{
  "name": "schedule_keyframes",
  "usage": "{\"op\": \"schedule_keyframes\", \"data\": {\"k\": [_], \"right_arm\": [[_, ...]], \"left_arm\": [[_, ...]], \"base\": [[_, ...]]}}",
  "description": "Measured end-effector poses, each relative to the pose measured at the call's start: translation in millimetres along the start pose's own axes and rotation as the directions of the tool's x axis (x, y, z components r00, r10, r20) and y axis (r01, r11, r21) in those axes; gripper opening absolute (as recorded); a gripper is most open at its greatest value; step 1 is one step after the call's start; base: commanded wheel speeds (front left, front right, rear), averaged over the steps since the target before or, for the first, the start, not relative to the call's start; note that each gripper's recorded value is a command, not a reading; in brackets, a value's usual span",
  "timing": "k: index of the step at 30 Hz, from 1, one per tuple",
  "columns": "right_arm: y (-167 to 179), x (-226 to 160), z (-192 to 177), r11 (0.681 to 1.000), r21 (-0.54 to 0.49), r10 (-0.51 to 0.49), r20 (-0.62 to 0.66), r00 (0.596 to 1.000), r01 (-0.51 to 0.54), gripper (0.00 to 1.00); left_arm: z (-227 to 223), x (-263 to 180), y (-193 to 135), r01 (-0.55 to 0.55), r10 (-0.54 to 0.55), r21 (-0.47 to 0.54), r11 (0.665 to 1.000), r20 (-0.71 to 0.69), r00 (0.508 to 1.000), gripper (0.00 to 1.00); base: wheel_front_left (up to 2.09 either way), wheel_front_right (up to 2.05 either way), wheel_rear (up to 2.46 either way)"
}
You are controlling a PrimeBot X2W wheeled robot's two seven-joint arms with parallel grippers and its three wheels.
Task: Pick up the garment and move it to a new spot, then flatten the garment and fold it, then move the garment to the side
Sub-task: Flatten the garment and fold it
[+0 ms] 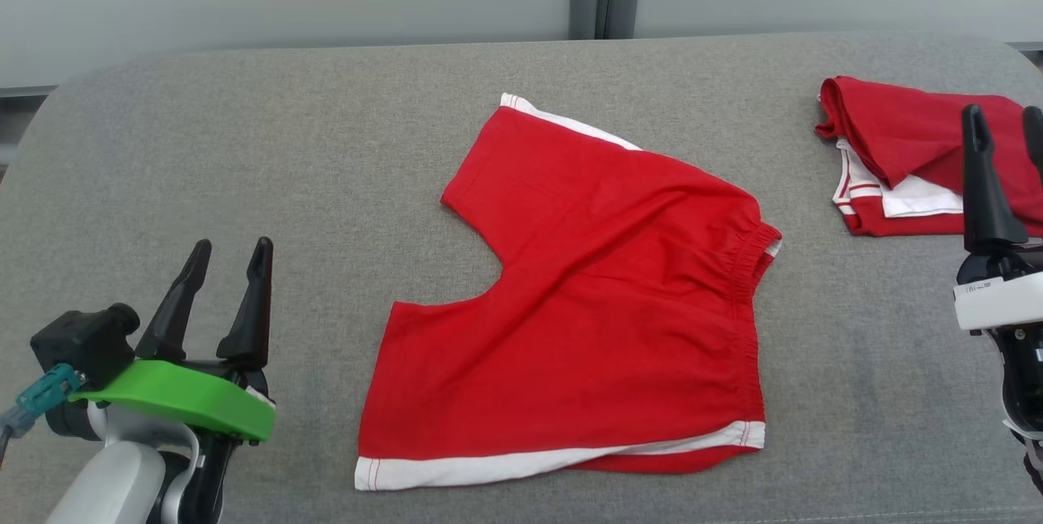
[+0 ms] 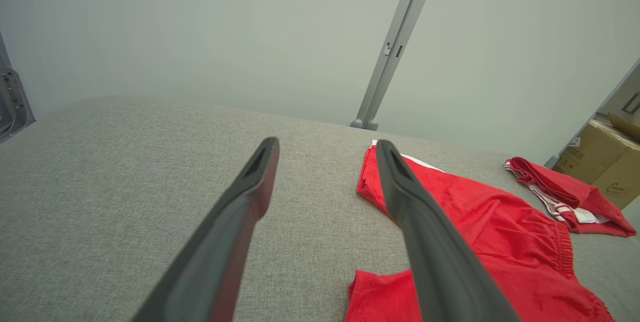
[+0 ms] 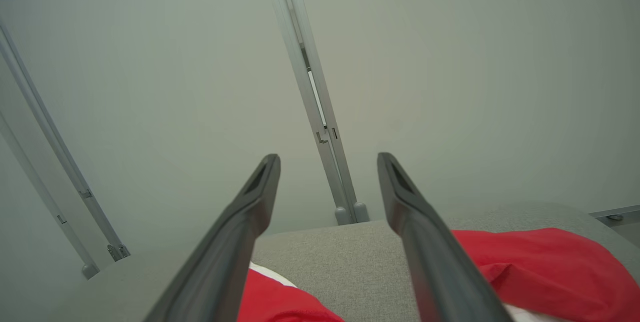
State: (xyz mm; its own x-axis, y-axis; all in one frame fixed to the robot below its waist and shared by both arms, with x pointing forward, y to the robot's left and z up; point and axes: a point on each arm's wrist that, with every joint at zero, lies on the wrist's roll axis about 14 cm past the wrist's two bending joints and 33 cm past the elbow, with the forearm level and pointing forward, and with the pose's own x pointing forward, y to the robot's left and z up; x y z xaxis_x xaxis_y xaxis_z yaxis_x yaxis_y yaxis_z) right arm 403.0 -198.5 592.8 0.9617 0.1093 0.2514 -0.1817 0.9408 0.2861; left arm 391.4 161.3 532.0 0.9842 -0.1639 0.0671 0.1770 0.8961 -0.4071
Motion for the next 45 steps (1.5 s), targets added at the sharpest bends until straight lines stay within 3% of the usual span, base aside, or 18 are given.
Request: {"op": "schedule_keyframes", "data": {"k": [10, 16, 45], "right_arm": [[-9, -25, -15, 0.988, -0.147, -0.055, -0.04, 0.998, 0.049, 1.0], [-12, -39, -34, 0.985, -0.155, -0.089, -0.09, 0.992, 0.075, 1.0], [-6, -52, -56, 0.977, -0.198, -0.102, -0.14, 0.985, 0.073, 1.0]], "left_arm": [[12, -7, 9, -0.043, 0.041, 0.048, 0.998, 0.045, 0.998, 1.0], [11, -13, 9, -0.056, 0.053, 0.062, 0.997, 0.053, 0.997, 1.0], [-2, -28, 12, -0.084, 0.082, 0.08, 0.993, 0.031, 0.996, 1.0]], "base": [[0.0, 0.0, 0.0], [0.0, 0.0, 0.0], [0.0, 0.0, 0.0]]}}
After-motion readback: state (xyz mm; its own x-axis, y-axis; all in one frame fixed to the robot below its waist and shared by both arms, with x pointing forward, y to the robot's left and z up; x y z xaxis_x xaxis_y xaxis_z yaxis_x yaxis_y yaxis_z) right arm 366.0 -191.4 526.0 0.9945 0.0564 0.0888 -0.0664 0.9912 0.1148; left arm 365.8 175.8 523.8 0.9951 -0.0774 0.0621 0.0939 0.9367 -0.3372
